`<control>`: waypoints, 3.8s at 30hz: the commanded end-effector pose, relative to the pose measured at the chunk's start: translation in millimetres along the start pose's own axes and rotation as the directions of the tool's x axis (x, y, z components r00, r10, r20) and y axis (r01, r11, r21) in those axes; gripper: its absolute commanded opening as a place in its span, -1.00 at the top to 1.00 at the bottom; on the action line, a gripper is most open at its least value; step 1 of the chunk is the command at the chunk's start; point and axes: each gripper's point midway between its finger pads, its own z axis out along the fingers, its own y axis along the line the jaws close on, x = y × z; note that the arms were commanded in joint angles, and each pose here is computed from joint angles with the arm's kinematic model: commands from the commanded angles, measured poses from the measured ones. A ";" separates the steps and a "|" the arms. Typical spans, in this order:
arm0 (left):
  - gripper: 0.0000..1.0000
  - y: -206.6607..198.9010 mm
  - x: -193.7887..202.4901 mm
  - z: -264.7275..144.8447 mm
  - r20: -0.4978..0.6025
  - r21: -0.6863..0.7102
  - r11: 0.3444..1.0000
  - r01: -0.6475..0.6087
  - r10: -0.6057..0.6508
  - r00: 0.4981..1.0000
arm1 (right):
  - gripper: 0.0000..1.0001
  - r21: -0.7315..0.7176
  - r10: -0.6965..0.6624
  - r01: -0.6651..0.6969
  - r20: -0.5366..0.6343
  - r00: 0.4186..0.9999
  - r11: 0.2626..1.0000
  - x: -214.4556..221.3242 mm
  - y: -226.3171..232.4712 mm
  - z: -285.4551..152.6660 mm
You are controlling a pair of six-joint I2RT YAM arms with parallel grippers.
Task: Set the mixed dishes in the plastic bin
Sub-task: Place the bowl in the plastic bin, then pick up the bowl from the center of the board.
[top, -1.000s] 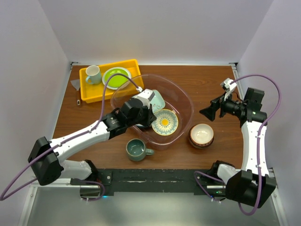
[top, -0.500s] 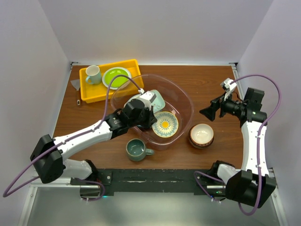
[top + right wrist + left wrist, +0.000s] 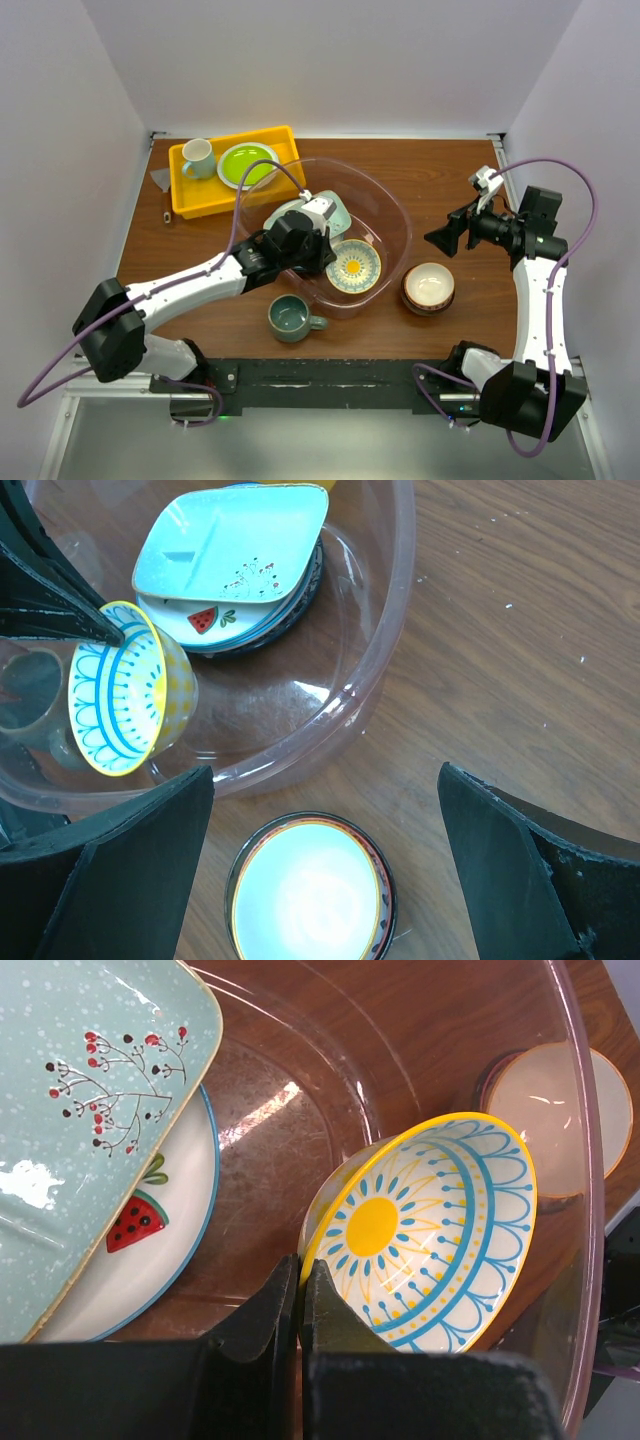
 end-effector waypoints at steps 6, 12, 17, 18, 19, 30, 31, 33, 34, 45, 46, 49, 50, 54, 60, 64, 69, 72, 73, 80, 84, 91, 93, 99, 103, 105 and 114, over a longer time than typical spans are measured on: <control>1.00 -15.5 -30.4 0.0 0.095 0.059 0.998 -0.003 -0.002 0.995 | -0.96 -0.003 -0.033 0.033 0.030 0.999 0.999 -7.5 2.9 -3.0; 1.00 -15.3 -30.2 1.2 0.094 0.058 0.998 -0.006 0.001 0.996 | -0.96 -0.003 -0.029 0.029 0.028 0.999 1.000 -6.3 2.2 -2.4; 1.00 -15.2 -30.4 3.2 0.091 0.056 0.998 -0.011 0.006 0.996 | -0.96 -0.002 -0.031 0.031 0.029 0.999 1.000 -7.1 2.0 -2.6; 1.00 -15.2 -30.4 4.2 0.090 0.055 0.998 -0.012 0.007 0.996 | -0.96 -0.005 -0.033 0.033 0.030 0.999 0.999 -7.5 2.9 -2.5; 1.00 -15.1 -30.4 4.7 0.090 0.055 0.998 -0.012 0.007 0.996 | -0.96 -0.005 -0.033 0.033 0.030 0.999 0.999 -7.5 2.9 -2.5; 1.00 -13.4 -27.6 14.4 0.070 0.044 0.999 -0.019 0.016 0.997 | -0.96 -0.002 -0.031 0.031 0.029 0.999 1.000 -7.1 2.0 -2.6; 1.00 -14.0 -28.2 15.5 0.071 0.046 0.999 -0.019 0.016 0.997 | -0.96 -0.004 -0.030 0.030 0.029 0.999 1.000 -7.0 2.0 -2.3; 1.00 -13.4 -27.2 20.2 0.063 0.042 0.999 -0.022 0.019 0.998 | -0.96 -0.004 -0.031 0.031 0.030 0.999 1.000 -7.2 2.3 -2.5; 1.00 -13.6 -26.2 22.3 0.058 0.041 0.999 -0.026 0.023 0.998 | -0.96 -0.005 -0.032 0.032 0.029 0.999 0.999 -7.2 2.6 -2.3; 1.00 -3.3 -33.3 66.5 0.001 -0.045 0.994 -0.097 0.097 0.995 | -0.97 -0.004 -0.031 0.032 0.029 0.999 0.999 -7.0 2.0 -2.3; 1.00 -1.5 -31.6 69.9 -0.013 -0.052 0.993 -0.103 0.103 0.995 | -0.96 -0.005 -0.032 0.032 0.029 0.999 0.999 -7.0 2.3 -2.1; 1.00 -1.2 -30.7 84.0 -0.040 -0.055 0.990 -0.126 0.124 0.991 | -0.96 -0.005 -0.030 0.031 0.028 0.999 1.000 -6.5 1.8 -2.2; 1.00 -0.4 -31.5 90.5 -0.047 -0.060 0.990 -0.130 0.128 0.991 | -0.96 -0.004 -0.032 0.032 0.028 0.999 0.999 -6.7 2.1 -2.4; 1.00 3.4 -31.8 102.0 -0.067 -0.071 0.987 -0.144 0.139 0.988 | -0.97 -0.006 -0.033 0.034 0.028 0.999 0.999 -7.0 2.5 -2.5; 0.71 11.9 -31.7 114.3 -0.087 -0.075 0.987 -0.145 0.138 0.987 | -0.96 -0.005 -0.039 0.039 0.030 0.999 0.999 -8.1 3.5 -3.5; 0.42 17.9 -28.7 117.9 -0.105 -0.068 0.988 -0.136 0.128 0.986 | -0.96 -0.006 -0.044 0.044 0.030 0.999 0.999 -8.7 4.5 -3.8; 0.00 19.1 -36.1 111.2 -0.095 -0.071 0.988 -0.140 0.133 0.987 | -0.96 -0.005 -0.048 0.048 0.032 0.998 0.999 -9.5 5.5 -4.6; -0.24 17.0 -46.9 100.2 -0.076 -0.072 0.986 -0.147 0.142 0.987 | -0.96 -0.005 -0.048 0.048 0.032 0.998 0.999 -9.5 5.5 -4.6; -0.35 15.8 -54.9 93.0 -0.055 -0.077 0.986 -0.146 0.142 0.988 | -0.96 -0.004 -0.049 0.049 0.032 0.998 0.999 -9.5 5.1 -4.9; -0.76 10.1 -87.9 49.2 0.046 -0.090 0.982 -0.163 0.168 0.985 | -0.96 -0.005 -0.050 0.050 0.031 0.998 0.999 -9.3 5.9 -4.9; -0.86 7.5 -103.0 25.3 0.102 -0.099 0.981 -0.165 0.175 0.979 | -0.96 -0.003 -0.047 0.047 0.030 0.998 0.999 -8.6 5.0 -4.8; -0.97 9.5 -131.1 -28.0 0.223 -0.130 0.979 -0.157 0.183 0.957 | -0.96 -0.002 -0.047 0.047 0.028 0.999 0.999 -7.7 4.4 -4.4; -1.00 10.2 -135.3 -40.0 0.251 -0.135 0.978 -0.157 0.187 0.950 | -0.96 -0.005 -0.044 0.045 0.027 0.999 0.999 -7.0 4.0 -3.9; -1.00 14.6 -132.2 -78.9 0.320 -0.130 0.978 -0.164 0.198 0.926 | -0.96 -0.015 -0.050 0.050 0.030 0.998 0.999 -6.8 5.3 -3.4; -1.00 22.0 -125.7 -102.7 0.350 -0.153 0.974 -0.166 0.211 0.913 | -0.96 -0.027 -0.055 0.055 0.033 0.998 0.998 -6.4 7.3 -3.4; -1.00 27.3 -121.9 -110.2 0.346 -0.177 0.969 -0.175 0.228 0.910 | -0.96 -0.036 -0.062 0.063 0.035 0.997 0.997 -6.0 9.1 -3.2; -1.00 65.1 -94.8 -146.0 0.343 -0.328 0.923 -0.201 0.314 0.885 | -0.96 -0.064 -0.082 0.085 0.048 0.995 0.994 -5.6 14.7 -3.0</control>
